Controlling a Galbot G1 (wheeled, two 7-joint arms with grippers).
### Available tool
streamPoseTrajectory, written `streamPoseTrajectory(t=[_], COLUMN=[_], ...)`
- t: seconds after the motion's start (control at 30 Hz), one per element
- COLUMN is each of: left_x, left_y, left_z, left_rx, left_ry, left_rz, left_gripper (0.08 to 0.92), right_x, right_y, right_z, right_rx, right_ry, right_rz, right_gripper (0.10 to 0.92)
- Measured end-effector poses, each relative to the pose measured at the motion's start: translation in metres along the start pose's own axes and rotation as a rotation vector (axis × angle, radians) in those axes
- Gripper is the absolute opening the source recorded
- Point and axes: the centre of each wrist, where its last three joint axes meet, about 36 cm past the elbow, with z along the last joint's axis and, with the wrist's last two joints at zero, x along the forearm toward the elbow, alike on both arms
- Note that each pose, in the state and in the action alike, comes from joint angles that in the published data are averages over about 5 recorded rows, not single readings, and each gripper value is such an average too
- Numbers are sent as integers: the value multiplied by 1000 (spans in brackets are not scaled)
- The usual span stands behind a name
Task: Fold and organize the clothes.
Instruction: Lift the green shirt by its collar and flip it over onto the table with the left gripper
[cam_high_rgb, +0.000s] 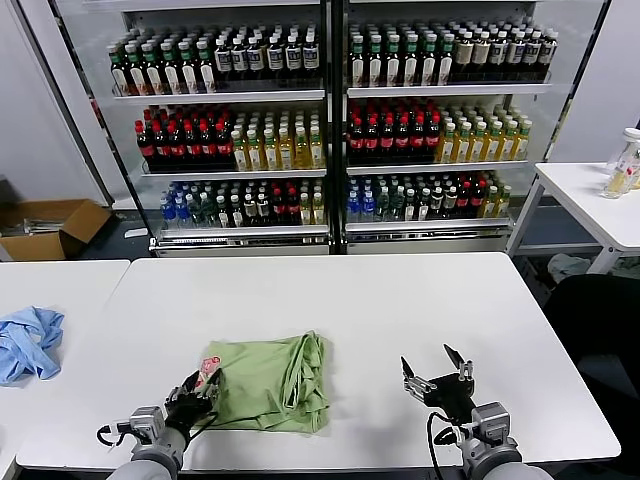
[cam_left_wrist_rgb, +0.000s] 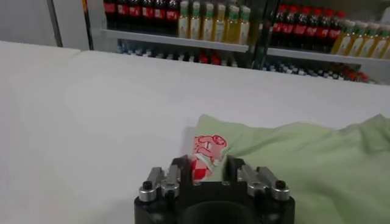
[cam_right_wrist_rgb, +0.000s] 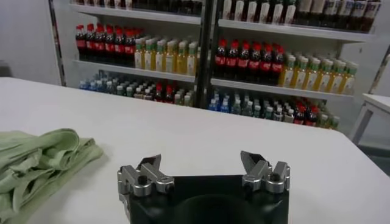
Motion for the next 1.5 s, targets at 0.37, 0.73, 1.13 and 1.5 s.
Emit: streamPoseTrajectory(t=[0.37, 0.73, 1.13, 1.5], left_x=[0, 43, 80, 49], left_y=[4, 52, 108, -18], left_z=[-1, -72, -141, -85], left_rx=[44, 72, 106, 92], left_ry=[-10, -148, -259, -151], left_rz=[31, -31, -114, 124], left_gripper=[156, 106, 106, 106], right_x=[-1, -4, -2, 1], right_y=[-1, 0, 0, 0], right_z=[-3, -7, -8, -9], right_rx=[5, 1, 3, 15], right_ry=[-10, -28, -39, -38], right_rz=[1, -5, -3, 6], right_gripper=[823, 823, 823, 823])
